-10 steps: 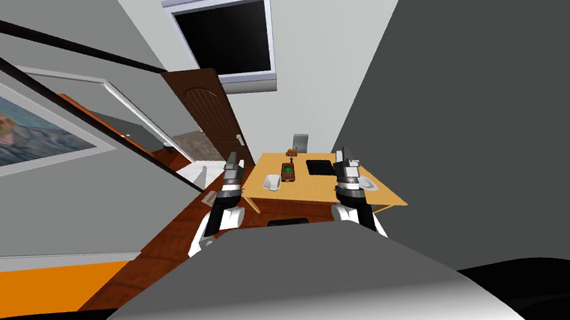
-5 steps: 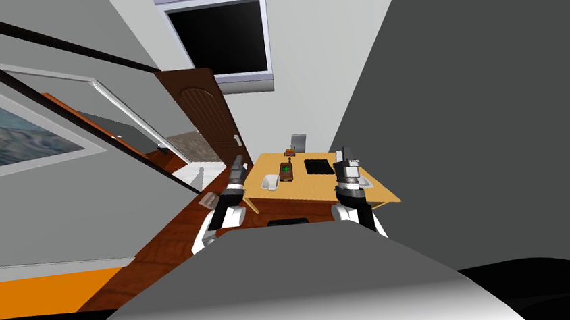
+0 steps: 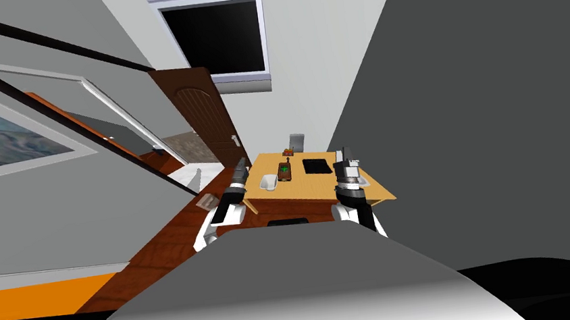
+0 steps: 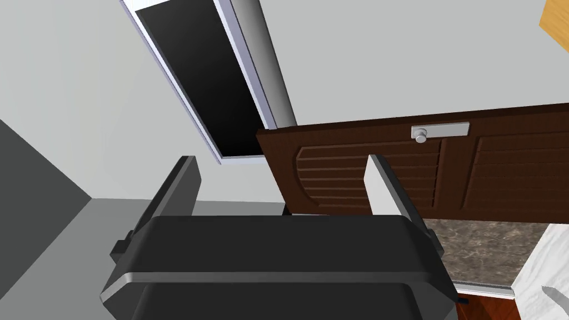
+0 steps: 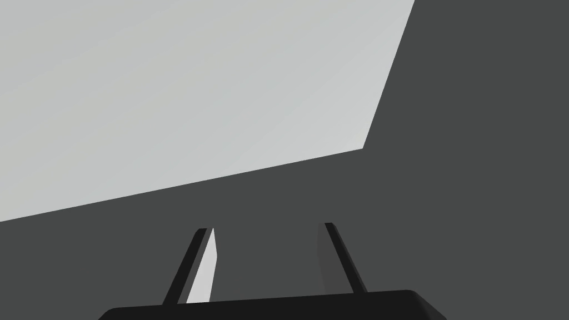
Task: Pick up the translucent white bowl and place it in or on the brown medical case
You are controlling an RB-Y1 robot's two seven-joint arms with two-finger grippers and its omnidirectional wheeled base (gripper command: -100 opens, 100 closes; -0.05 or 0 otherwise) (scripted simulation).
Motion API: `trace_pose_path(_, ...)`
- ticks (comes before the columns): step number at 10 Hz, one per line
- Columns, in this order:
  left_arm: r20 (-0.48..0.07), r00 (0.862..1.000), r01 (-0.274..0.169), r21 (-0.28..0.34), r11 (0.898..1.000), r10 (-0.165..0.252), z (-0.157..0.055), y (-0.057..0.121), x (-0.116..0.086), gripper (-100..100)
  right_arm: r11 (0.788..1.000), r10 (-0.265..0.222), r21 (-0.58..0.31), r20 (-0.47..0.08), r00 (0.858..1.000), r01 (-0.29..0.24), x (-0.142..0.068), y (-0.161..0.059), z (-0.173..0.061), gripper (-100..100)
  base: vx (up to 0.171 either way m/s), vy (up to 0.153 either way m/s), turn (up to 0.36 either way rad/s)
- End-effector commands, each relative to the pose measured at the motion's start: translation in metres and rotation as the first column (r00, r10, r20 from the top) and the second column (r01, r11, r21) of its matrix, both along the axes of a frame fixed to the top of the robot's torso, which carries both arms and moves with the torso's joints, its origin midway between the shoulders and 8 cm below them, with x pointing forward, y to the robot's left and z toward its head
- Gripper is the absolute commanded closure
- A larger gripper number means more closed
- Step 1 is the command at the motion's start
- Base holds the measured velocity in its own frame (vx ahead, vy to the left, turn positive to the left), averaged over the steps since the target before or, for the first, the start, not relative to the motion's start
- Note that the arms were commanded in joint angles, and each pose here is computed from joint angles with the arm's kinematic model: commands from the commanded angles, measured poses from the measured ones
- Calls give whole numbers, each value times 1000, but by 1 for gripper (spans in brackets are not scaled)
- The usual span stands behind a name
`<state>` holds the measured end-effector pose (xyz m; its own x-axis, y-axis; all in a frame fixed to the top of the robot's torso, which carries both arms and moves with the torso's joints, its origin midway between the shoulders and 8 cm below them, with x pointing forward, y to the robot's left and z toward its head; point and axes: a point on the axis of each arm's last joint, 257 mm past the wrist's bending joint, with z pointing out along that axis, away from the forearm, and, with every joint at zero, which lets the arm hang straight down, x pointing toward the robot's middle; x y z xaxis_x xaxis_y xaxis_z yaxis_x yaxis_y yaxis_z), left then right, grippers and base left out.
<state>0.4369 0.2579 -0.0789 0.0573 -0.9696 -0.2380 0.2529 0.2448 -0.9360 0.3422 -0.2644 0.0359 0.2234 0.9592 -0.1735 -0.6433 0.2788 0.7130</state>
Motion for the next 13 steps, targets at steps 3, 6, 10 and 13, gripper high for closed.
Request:
trace_pose_path(3,-130,991,-22,8,1000,22,-39,4,16,-100,1000,0,0,0,1000,0,0,0,0,0,-9,-18,-47)
trace_pose_path(6,-208,977,-36,12,999,38,-62,8,23,-100,1000,0,0,0,1000,0,0,0,0,0,-8,-17,-35)
trace_pose_path(10,-315,947,-58,22,998,62,-95,15,32,-100,1000,0,0,0,1000,0,0,0,0,0,-5,-15,-28)
trace_pose_path(13,-391,917,-74,29,997,79,-119,20,34,-100,1000,0,0,0,1000,0,0,0,0,0,-1,-13,-17)
